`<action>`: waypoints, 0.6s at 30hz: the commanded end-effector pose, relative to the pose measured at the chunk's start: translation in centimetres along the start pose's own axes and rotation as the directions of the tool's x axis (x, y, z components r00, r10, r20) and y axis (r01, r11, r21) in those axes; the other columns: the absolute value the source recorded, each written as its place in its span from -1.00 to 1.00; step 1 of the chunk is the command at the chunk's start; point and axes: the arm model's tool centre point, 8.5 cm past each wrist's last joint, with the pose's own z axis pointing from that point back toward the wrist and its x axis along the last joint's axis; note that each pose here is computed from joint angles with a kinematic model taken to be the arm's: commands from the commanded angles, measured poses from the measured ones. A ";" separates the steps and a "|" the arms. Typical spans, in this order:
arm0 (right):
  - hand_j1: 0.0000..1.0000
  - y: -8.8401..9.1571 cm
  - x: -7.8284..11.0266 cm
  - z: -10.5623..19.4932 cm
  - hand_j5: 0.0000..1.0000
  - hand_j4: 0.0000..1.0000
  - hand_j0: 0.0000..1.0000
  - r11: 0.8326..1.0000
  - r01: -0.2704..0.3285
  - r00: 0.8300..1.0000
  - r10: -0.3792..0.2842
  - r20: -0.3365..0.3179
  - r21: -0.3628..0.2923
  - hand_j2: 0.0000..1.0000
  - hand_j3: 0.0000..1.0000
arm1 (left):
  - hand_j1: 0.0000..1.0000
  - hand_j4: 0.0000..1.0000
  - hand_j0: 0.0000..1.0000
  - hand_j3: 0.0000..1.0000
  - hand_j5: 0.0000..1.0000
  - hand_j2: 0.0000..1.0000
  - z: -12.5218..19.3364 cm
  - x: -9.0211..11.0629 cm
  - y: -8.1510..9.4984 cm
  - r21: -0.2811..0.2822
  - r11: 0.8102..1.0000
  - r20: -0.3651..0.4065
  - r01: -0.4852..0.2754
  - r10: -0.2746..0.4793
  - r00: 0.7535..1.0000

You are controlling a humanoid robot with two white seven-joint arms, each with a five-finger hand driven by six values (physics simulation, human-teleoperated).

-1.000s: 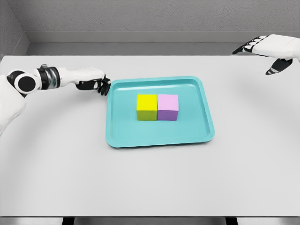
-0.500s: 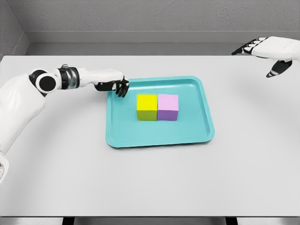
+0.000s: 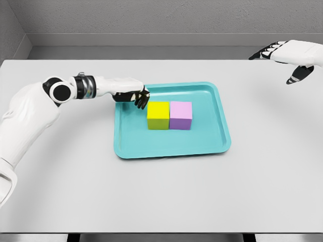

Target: Push two cubes

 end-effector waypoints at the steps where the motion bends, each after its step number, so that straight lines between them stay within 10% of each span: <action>1: 1.00 -0.1 0.0 0.1 1.00 1.00 1.00 1.000 0.004 1.000 -0.004 -0.001 -0.004 1.00 1.00 | -0.57 -0.57 -0.57 -0.57 -0.57 -0.57 -0.2 0.2 0.1 0.005 1.000 0.008 -0.003 0.003 1.000; 14: 1.00 0.0 -0.1 0.1 1.00 1.00 1.00 1.000 0.005 1.000 -0.005 -0.002 -0.002 1.00 1.00 | -0.54 -0.54 -0.54 -0.54 -0.54 -0.54 2.6 -1.9 0.9 0.027 1.000 -0.054 -0.016 0.017 0.998; 17: 1.00 0.1 -0.4 0.6 1.00 1.00 1.00 1.000 0.003 1.000 -0.003 -0.013 0.002 1.00 1.00 | -0.39 -0.39 -0.39 -0.39 -0.39 -0.39 12.5 -5.8 3.9 0.216 0.973 -0.129 -0.087 0.117 0.985; 18: 1.00 0.1 -0.4 0.6 1.00 1.00 1.00 1.000 0.003 1.000 -0.003 -0.013 0.002 1.00 1.00 | 0.16 0.16 0.16 0.16 0.16 0.16 17.1 -7.3 4.5 0.334 0.931 -0.131 -0.145 0.198 0.971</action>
